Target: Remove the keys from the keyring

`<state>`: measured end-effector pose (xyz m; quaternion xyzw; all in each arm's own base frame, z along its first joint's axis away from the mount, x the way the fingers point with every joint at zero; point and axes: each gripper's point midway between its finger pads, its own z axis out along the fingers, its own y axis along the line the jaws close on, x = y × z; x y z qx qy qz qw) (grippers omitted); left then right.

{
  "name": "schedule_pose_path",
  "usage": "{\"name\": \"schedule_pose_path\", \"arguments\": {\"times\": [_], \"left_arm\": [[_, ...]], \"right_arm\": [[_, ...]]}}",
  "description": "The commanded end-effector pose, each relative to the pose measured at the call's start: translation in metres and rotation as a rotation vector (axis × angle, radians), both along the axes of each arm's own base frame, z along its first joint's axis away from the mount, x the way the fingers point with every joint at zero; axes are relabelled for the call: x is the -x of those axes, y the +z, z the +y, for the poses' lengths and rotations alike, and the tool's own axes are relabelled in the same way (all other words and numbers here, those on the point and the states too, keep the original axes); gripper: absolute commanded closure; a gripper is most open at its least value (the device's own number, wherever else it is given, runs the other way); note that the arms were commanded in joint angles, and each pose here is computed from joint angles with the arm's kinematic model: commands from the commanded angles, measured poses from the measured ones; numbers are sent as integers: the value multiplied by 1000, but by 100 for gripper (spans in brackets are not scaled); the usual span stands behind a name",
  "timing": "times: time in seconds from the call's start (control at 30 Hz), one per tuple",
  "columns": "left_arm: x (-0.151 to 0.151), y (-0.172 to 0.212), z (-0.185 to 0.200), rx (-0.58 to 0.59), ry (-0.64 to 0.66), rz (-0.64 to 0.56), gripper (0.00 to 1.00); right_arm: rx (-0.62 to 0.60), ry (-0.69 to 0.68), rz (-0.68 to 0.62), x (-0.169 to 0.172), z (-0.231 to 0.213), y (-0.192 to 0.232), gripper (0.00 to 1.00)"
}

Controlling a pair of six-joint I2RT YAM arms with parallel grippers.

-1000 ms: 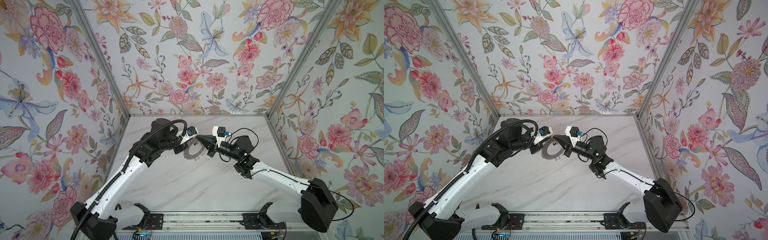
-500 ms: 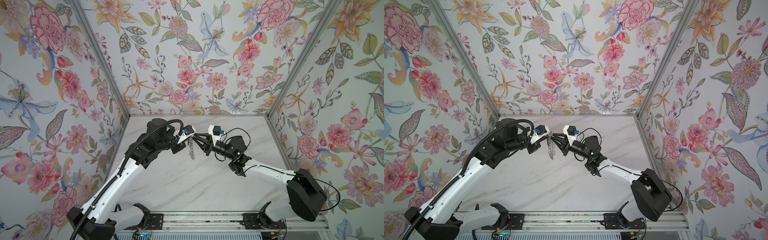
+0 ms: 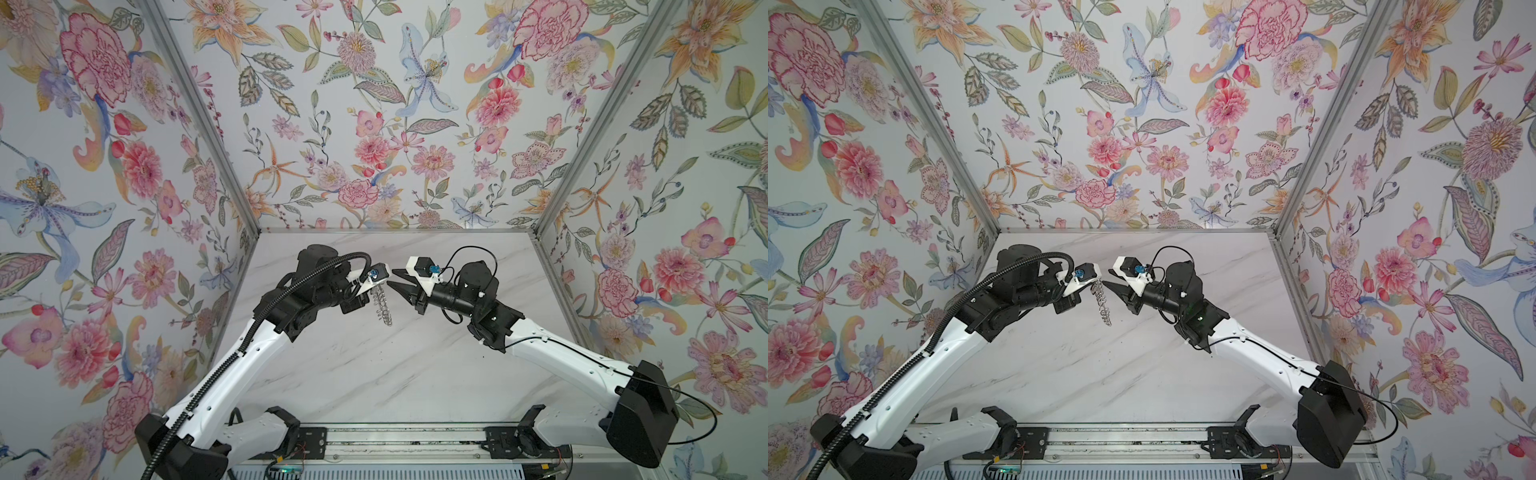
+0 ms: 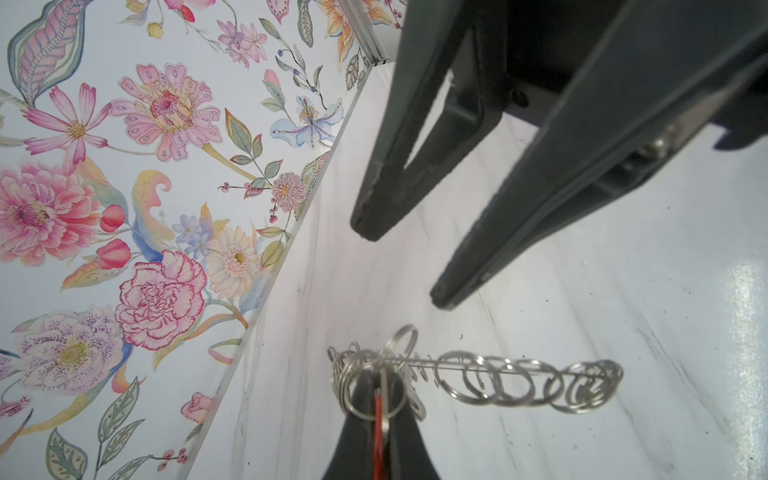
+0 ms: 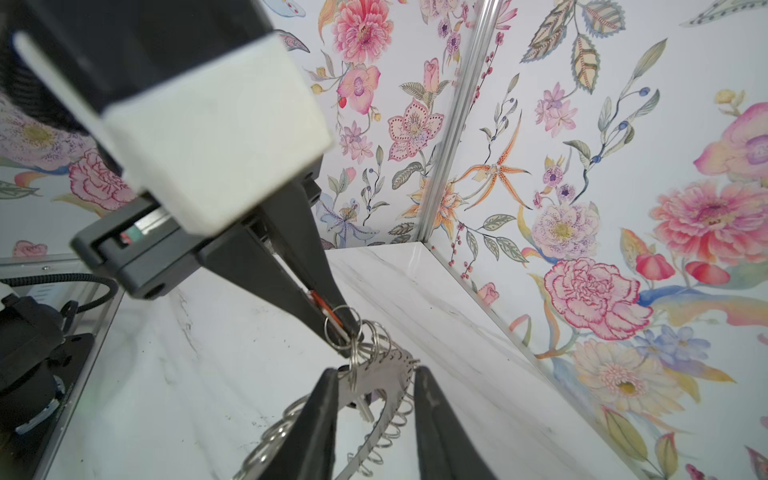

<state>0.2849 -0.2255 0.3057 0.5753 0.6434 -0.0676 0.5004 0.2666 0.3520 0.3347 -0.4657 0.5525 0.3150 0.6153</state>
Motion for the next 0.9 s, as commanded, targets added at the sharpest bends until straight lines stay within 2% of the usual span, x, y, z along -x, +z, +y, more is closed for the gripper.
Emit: {"name": "schedule_pose_path", "arguments": {"times": [0.0,0.5,0.87], "left_arm": [[1,24,2,20,-32,-142,100],[7,21,5,-75,-88,-323,100],[5,21,6,-87,-70,-331,100]], "right_arm": [[89,22,-16,4,2,-10,68],[63,72,-16,13,16,-19,68],[19,106,3,17,30,-17,74]]}}
